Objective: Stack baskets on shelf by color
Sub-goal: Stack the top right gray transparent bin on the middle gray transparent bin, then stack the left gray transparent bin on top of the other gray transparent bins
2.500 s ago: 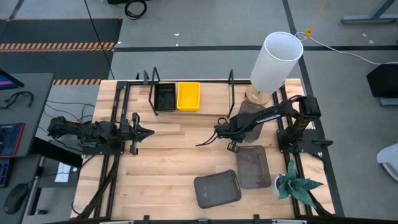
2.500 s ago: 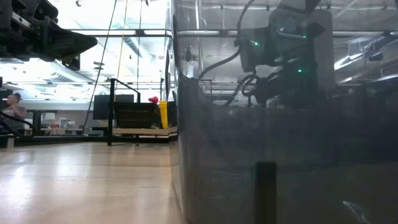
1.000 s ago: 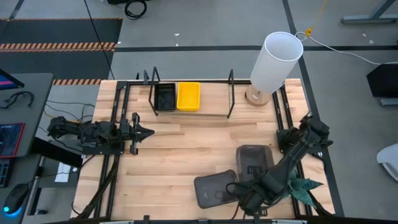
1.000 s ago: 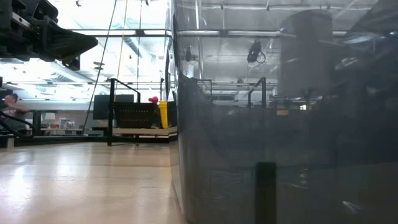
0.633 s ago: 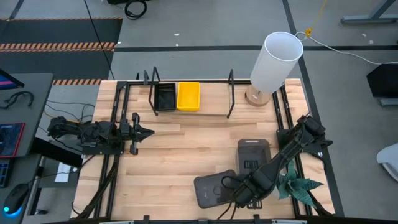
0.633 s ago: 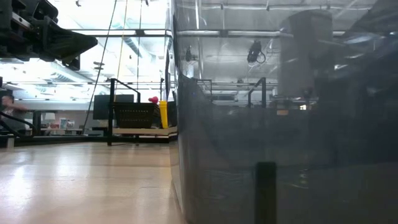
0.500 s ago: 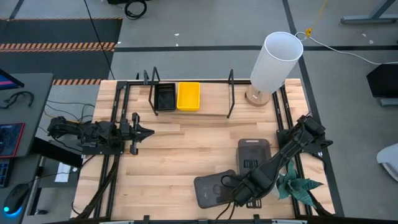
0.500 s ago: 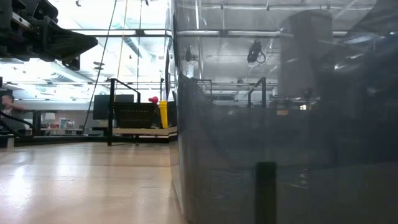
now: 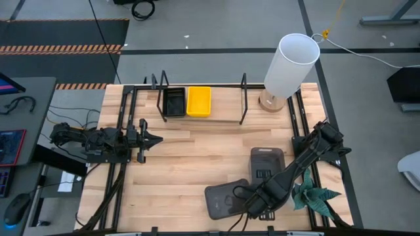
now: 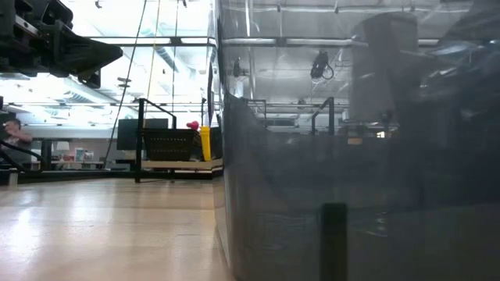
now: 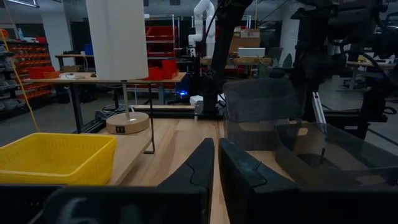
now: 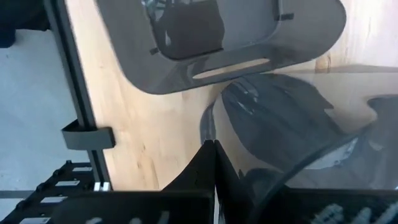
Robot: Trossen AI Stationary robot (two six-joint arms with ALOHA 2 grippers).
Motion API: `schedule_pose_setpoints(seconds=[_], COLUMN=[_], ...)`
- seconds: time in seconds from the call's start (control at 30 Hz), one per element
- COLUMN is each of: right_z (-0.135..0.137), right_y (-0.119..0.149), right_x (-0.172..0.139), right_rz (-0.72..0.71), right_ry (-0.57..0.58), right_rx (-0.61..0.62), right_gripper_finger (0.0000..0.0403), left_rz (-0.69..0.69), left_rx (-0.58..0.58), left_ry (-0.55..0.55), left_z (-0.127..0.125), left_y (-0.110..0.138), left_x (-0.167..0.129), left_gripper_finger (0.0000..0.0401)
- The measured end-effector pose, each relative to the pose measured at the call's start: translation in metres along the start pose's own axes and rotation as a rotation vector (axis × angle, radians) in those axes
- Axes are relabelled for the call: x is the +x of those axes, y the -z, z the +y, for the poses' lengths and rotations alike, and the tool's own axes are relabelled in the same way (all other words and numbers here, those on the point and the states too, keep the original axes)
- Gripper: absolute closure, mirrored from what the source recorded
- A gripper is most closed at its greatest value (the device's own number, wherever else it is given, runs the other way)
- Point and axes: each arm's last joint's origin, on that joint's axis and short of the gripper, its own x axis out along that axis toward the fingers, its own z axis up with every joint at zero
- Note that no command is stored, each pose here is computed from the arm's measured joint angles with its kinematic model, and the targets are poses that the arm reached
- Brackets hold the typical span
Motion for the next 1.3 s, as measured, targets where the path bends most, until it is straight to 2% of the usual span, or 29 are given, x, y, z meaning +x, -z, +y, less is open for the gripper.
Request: schedule_pose_setpoints(seconds=[0.2,0.4,0.57,0.9,1.03,1.17,1.3], right_z=[-0.006,-0.011,-0.028,-0.063,-0.073,-0.077,-0.077], right_y=[0.006,0.005,0.001,-0.017,-0.024,-0.031,-0.036], right_x=[0.016,0.020,0.028,0.036,0.030,0.010,-0.017], right_rz=[0.060,0.047,0.096,0.133,0.149,0.148,0.122], right_ry=[0.048,0.092,0.161,0.192,0.171,0.129,0.086], right_rx=[-0.007,-0.055,-0.026,-0.014,0.022,0.067,0.201], right_gripper_finger=[0.0396,0.0384,0.0366,0.0304,0.0270,0.0242,0.0225], left_rz=[0.000,0.000,0.000,0.000,0.000,0.000,0.000], left_rx=[0.000,0.000,0.000,0.000,0.000,0.000,0.000], left_ry=[0.000,0.000,0.000,0.000,0.000,0.000,0.000], left_z=[0.000,0.000,0.000,0.000,0.000,0.000,0.000], left_y=[0.000,0.000,0.000,0.000,0.000,0.000,0.000], left_x=[0.000,0.000,0.000,0.000,0.000,0.000,0.000], left_gripper_finger=[0.0366,0.0361,0.0369,0.0363,0.0361,0.0367,0.0373])
